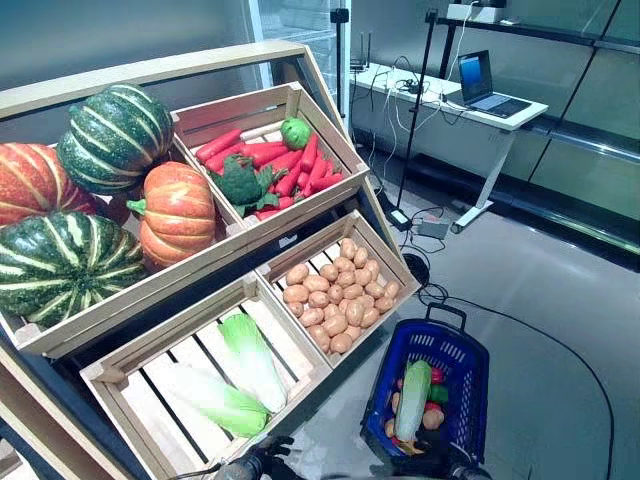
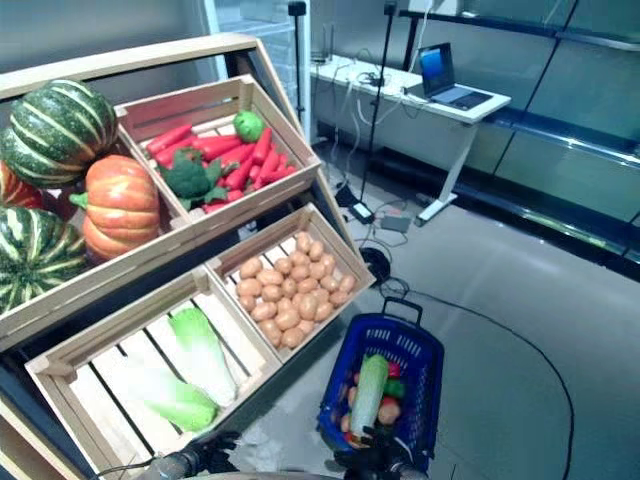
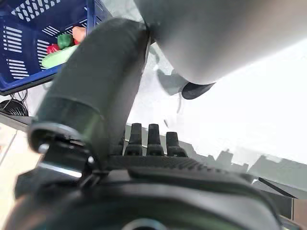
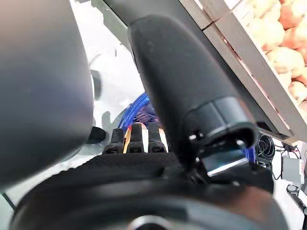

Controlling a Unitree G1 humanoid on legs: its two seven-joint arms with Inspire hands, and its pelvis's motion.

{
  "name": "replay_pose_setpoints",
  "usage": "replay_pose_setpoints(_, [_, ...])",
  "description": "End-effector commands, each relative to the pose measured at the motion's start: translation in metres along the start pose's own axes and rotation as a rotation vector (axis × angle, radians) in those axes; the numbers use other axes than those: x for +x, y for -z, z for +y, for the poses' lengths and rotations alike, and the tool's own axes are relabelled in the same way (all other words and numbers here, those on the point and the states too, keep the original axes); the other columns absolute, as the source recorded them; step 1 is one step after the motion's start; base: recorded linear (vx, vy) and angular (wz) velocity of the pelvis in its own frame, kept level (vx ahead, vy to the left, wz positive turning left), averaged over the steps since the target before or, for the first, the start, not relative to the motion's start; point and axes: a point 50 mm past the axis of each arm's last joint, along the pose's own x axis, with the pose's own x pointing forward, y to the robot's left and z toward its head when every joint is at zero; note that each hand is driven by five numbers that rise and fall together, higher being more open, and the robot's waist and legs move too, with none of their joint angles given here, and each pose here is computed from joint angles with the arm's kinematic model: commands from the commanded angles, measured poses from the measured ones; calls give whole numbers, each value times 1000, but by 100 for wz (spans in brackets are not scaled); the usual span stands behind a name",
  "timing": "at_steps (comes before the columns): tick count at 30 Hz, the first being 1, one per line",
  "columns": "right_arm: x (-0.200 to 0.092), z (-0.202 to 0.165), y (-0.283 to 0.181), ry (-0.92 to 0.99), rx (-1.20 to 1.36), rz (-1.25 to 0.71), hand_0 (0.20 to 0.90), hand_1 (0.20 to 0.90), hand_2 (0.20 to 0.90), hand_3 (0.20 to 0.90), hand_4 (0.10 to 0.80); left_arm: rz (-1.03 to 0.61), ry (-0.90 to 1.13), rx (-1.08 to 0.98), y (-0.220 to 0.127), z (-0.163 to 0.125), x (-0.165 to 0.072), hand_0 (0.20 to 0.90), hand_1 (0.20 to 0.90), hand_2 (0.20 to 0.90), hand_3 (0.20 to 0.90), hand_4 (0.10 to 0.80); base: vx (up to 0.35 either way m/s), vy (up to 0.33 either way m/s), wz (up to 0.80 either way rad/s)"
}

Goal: Put vegetables into the basket

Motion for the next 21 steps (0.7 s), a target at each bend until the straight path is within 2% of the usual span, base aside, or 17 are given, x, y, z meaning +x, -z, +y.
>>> replay_pose_setpoints(1, [6, 3, -44, -53, -112, -125, 900, 900, 900, 900, 800, -135, -42, 45, -49, 14, 6, 900, 900, 900, 900, 800, 0, 0, 0])
replay_pose_setpoints(7, [6, 4, -45, -57, -117, -126, 900, 900, 900, 900, 800, -122, -14, 59, -50, 12, 7, 900, 900, 900, 900, 800, 0, 0, 0])
replay_pose_setpoints(11, [6, 6, -49, -68, -113, -129, 900, 900, 900, 900, 800, -171, -8, 50, -58, 13, 6, 900, 900, 900, 900, 800, 0, 0, 0])
replay_pose_setpoints(16, [6, 7, -49, -68, -119, -128, 900, 900, 900, 900, 800, -307, 60, -8, -80, 16, 1, 900, 900, 900, 900, 800, 0, 0, 0])
replay_pose_setpoints(18, [5, 5, -49, -67, -126, -125, 900, 900, 900, 900, 800, -455, 82, -12, -110, 22, -9, 900, 900, 900, 900, 800, 0, 0, 0])
replay_pose_setpoints(20, [5, 4, -49, -63, -129, -125, 900, 900, 900, 900, 800, -533, 89, 6, -128, 29, -18, 900, 900, 900, 900, 800, 0, 0, 0])
replay_pose_setpoints(21, [4, 1, -49, -59, -128, -124, 900, 900, 900, 900, 800, -616, 102, 20, -144, 36, -29, 900, 900, 900, 900, 800, 0, 0, 0])
